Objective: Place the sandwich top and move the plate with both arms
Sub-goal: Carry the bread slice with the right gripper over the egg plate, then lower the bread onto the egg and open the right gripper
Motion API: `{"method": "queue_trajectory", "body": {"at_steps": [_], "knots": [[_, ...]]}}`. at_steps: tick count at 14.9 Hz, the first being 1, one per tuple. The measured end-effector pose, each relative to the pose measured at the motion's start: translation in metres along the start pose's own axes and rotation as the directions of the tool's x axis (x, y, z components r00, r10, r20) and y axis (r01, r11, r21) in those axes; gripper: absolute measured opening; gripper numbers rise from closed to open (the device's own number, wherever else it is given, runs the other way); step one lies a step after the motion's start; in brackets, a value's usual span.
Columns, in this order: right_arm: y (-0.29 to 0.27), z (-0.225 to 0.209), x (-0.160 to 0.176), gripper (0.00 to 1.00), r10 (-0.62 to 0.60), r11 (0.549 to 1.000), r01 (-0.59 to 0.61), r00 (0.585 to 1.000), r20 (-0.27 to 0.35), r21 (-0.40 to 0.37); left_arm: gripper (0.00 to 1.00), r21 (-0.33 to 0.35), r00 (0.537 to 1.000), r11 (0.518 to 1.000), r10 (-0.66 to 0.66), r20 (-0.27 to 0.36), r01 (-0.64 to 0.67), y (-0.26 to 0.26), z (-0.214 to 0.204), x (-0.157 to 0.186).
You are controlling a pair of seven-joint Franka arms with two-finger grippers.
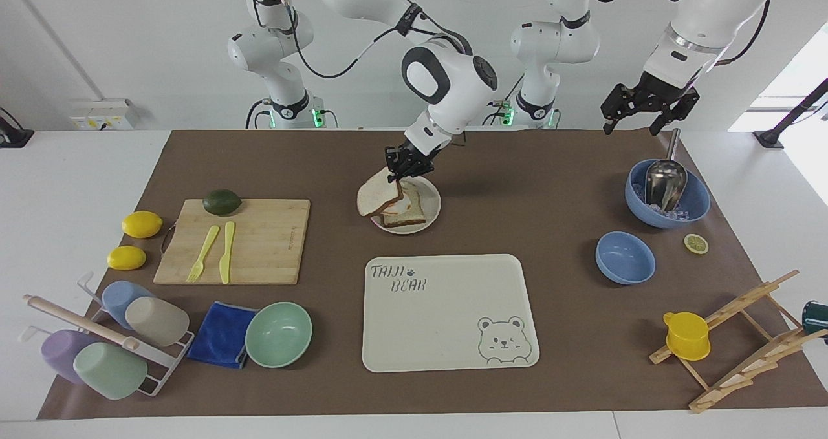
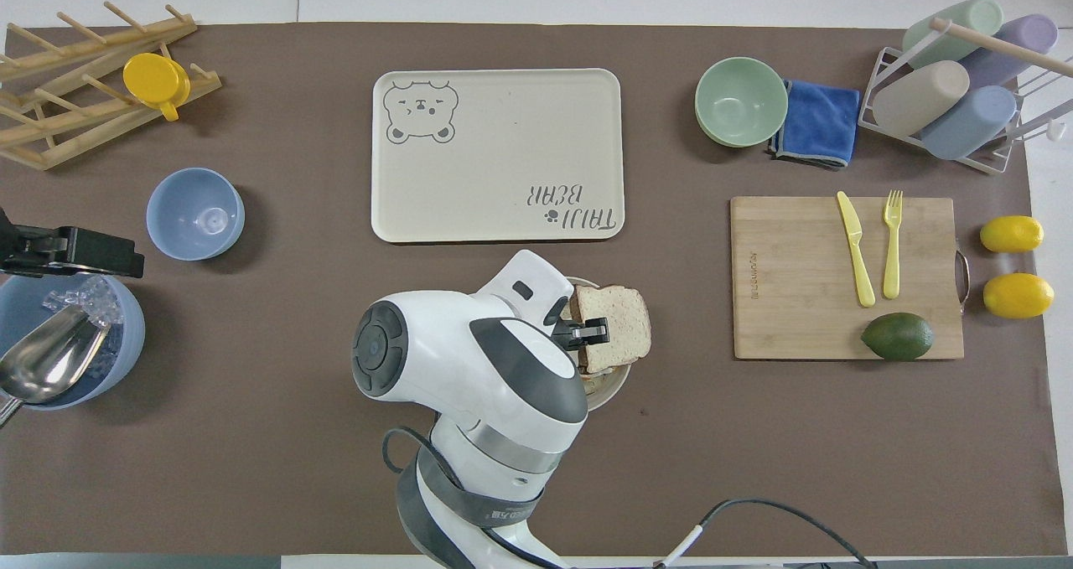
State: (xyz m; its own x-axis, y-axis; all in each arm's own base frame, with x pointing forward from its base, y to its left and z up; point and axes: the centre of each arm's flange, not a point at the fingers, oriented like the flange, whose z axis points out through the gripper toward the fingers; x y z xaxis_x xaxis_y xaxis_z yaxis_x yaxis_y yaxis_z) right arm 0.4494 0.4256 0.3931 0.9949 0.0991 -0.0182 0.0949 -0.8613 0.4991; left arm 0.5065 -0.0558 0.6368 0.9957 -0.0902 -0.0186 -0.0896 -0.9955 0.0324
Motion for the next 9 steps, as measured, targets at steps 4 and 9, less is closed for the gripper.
{"method": "queue_trajectory", "body": {"at_steps": [4,9], "knots": [[-0.021,0.016,-0.009,0.08,0.034,0.997,-0.033,0.999,-0.010,0.062,1.00,0.000,1.000,1.000,-0.010,-0.001,0.010,-0.005,0.000,0.000],[-0.032,0.029,-0.014,0.08,0.042,0.993,-0.041,0.999,-0.005,0.112,1.00,0.000,1.000,1.000,-0.012,-0.001,0.012,-0.006,0.000,0.000]]}}
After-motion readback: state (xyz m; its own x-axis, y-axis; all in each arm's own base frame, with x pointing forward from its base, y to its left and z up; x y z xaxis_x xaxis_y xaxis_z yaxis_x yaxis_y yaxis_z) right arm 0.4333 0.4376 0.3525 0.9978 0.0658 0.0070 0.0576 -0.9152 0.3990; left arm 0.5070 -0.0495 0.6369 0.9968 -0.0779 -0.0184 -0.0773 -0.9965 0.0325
